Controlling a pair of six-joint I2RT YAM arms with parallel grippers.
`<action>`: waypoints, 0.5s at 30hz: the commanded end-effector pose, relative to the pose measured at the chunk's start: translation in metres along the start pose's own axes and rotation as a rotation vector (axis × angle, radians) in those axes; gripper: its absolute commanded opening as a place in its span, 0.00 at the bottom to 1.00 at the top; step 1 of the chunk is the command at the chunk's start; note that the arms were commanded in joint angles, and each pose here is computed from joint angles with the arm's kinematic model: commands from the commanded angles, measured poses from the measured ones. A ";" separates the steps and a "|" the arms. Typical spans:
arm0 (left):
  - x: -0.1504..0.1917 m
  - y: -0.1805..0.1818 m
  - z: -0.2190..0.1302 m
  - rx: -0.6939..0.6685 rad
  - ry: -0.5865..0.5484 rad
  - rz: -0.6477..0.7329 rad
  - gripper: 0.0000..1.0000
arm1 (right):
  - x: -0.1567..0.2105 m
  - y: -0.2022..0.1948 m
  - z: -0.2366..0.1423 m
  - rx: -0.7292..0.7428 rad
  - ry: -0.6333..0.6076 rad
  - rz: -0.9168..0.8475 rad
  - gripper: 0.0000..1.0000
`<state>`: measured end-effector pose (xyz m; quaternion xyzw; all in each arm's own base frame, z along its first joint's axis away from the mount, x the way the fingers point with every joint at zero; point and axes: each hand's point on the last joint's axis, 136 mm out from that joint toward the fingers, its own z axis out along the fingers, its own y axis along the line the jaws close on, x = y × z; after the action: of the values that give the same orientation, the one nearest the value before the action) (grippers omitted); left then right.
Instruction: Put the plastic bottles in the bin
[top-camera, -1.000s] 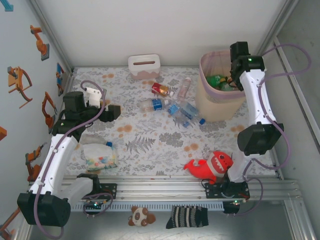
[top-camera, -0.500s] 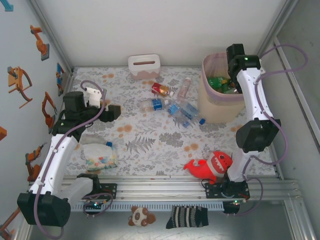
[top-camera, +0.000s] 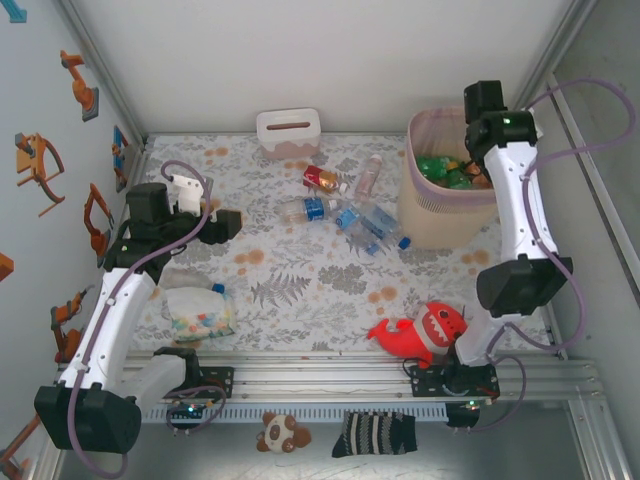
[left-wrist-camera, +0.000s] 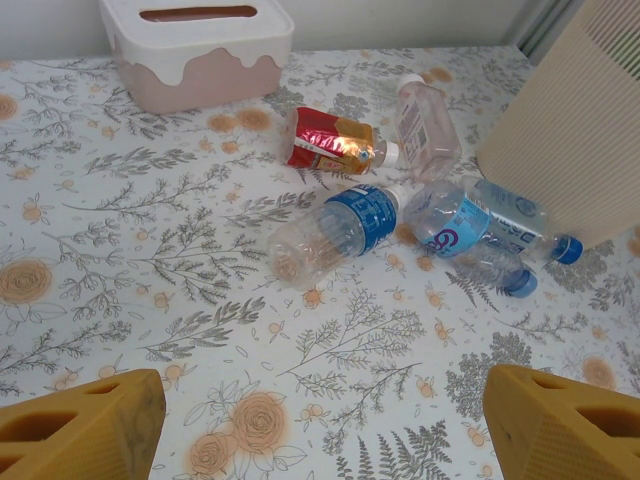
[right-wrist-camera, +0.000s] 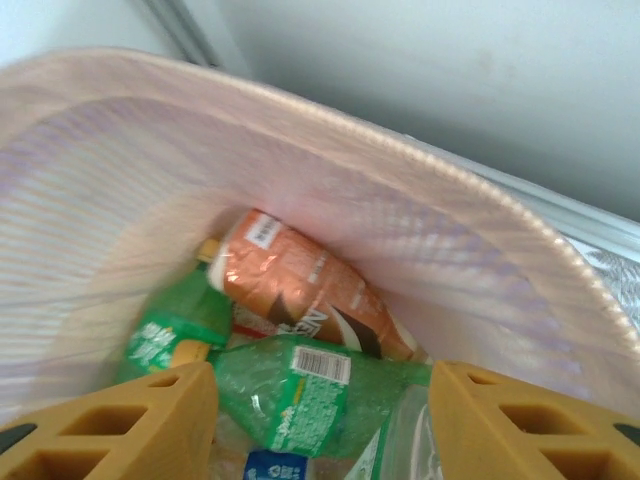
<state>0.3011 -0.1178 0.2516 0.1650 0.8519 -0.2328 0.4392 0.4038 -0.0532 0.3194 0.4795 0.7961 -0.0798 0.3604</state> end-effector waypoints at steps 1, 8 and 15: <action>0.000 -0.004 -0.002 0.012 -0.008 -0.004 0.82 | -0.004 0.026 -0.019 -0.169 -0.016 -0.163 0.48; 0.001 -0.002 -0.001 0.006 -0.003 -0.004 0.82 | 0.018 0.057 -0.037 -0.411 0.034 -0.576 0.33; 0.002 -0.002 0.000 0.005 0.002 -0.008 0.82 | 0.039 0.042 -0.013 -0.262 0.220 -0.789 0.26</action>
<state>0.3012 -0.1177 0.2514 0.1649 0.8521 -0.2324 0.4389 0.4363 -0.0002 0.3379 0.1568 0.9221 -0.0351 0.3520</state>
